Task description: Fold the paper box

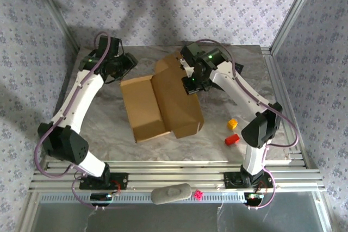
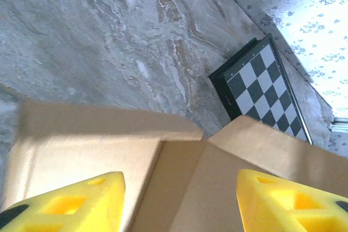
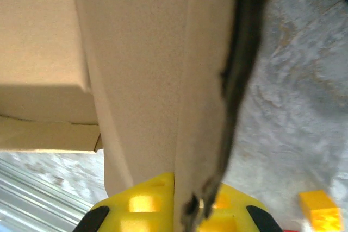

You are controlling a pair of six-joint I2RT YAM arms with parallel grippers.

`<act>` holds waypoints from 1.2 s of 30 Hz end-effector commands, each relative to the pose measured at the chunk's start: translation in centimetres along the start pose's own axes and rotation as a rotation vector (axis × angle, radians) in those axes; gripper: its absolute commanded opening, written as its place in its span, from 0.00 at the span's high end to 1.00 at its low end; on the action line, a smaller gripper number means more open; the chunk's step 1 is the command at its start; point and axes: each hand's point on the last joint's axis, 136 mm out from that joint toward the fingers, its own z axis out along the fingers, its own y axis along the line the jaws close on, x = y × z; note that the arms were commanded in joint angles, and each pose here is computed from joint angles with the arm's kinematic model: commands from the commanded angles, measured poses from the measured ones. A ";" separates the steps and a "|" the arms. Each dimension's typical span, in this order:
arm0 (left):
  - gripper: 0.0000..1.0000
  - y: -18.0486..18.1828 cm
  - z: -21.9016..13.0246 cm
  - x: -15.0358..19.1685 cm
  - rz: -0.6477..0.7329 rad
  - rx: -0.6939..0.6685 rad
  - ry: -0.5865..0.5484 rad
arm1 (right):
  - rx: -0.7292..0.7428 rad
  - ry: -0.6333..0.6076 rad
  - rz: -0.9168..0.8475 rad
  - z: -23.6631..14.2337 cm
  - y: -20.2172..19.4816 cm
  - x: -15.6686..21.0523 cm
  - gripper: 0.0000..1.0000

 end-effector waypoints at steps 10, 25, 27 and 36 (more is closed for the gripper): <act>0.60 -11.3 -1.6 -3.8 0.087 0.271 -0.057 | 0.474 -0.237 -0.276 -4.5 -2.8 -6.4 1.00; 0.38 -11.1 -3.6 4.3 1.401 0.671 -0.351 | 0.322 -0.251 -0.409 -4.8 -1.4 -4.4 1.00; 0.38 -10.9 -3.6 3.8 1.413 0.656 -0.364 | 0.295 -0.249 -0.423 -5.1 -1.2 -3.6 1.00; 0.35 -11.1 -3.6 4.8 1.509 0.756 -0.297 | 0.322 -0.236 -0.472 -5.2 -0.9 -2.5 1.00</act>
